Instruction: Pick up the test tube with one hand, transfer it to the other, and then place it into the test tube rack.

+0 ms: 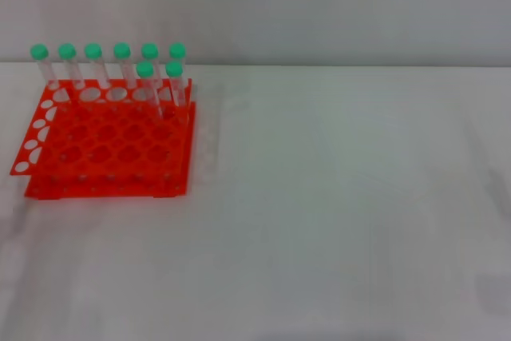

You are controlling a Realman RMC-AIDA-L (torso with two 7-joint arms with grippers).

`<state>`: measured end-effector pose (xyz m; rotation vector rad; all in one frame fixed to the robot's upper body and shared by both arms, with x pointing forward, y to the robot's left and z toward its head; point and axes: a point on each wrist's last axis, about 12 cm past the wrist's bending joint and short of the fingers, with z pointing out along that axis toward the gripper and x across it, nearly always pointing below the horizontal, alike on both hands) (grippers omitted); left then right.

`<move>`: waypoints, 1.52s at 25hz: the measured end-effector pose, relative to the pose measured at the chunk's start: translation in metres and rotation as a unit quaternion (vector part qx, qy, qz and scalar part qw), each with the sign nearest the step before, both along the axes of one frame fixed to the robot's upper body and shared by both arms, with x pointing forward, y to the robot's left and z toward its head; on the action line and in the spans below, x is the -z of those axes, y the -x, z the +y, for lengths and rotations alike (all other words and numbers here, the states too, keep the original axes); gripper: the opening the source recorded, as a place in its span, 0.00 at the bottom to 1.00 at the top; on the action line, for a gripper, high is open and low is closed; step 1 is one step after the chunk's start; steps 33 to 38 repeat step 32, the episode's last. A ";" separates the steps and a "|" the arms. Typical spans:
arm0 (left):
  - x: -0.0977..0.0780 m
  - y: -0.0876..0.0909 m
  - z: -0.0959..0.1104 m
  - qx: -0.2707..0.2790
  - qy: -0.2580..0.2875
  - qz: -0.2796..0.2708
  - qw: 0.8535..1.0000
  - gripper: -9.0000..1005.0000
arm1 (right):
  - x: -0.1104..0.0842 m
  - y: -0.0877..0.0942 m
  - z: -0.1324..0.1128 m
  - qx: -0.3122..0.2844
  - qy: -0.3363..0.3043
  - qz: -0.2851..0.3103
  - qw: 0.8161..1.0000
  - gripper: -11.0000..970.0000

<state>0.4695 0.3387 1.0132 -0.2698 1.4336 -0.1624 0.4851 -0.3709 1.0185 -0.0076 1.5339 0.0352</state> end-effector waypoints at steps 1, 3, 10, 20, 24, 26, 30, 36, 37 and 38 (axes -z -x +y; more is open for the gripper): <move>0.003 0.007 0.004 -0.006 0.003 0.003 1.000 0.76 | 0.001 -0.001 0.001 0.000 -0.002 0.003 1.000 0.86; 0.009 0.018 0.009 -0.014 0.012 0.014 1.000 0.76 | 0.001 -0.002 0.002 0.000 -0.003 0.005 1.000 0.86; 0.014 0.031 0.013 -0.021 0.034 0.025 0.999 0.75 | 0.001 -0.004 0.003 0.000 -0.007 0.005 1.000 0.86; 0.016 0.028 0.007 0.006 0.022 0.035 0.999 0.77 | 0.003 -0.002 0.006 0.000 -0.014 0.009 1.000 0.86; 0.016 0.027 0.004 0.012 0.016 0.036 0.999 0.79 | 0.005 0.000 0.006 0.001 -0.016 0.011 1.000 0.86; 0.015 0.025 0.003 0.017 0.014 0.033 0.999 0.80 | 0.005 0.001 0.006 0.001 -0.018 0.012 1.000 0.86; 0.014 0.025 0.002 0.018 0.019 0.029 0.999 0.82 | 0.006 0.004 0.006 0.000 -0.019 0.014 1.000 0.86; 0.014 0.025 0.000 0.023 0.018 0.030 0.999 0.82 | 0.007 0.005 0.006 0.000 -0.018 0.015 1.000 0.86; 0.014 0.025 0.000 0.023 0.018 0.030 0.999 0.82 | 0.007 0.005 0.006 0.000 -0.018 0.015 1.000 0.86; 0.014 0.025 0.000 0.023 0.018 0.030 0.999 0.82 | 0.007 0.005 0.006 0.000 -0.018 0.015 1.000 0.86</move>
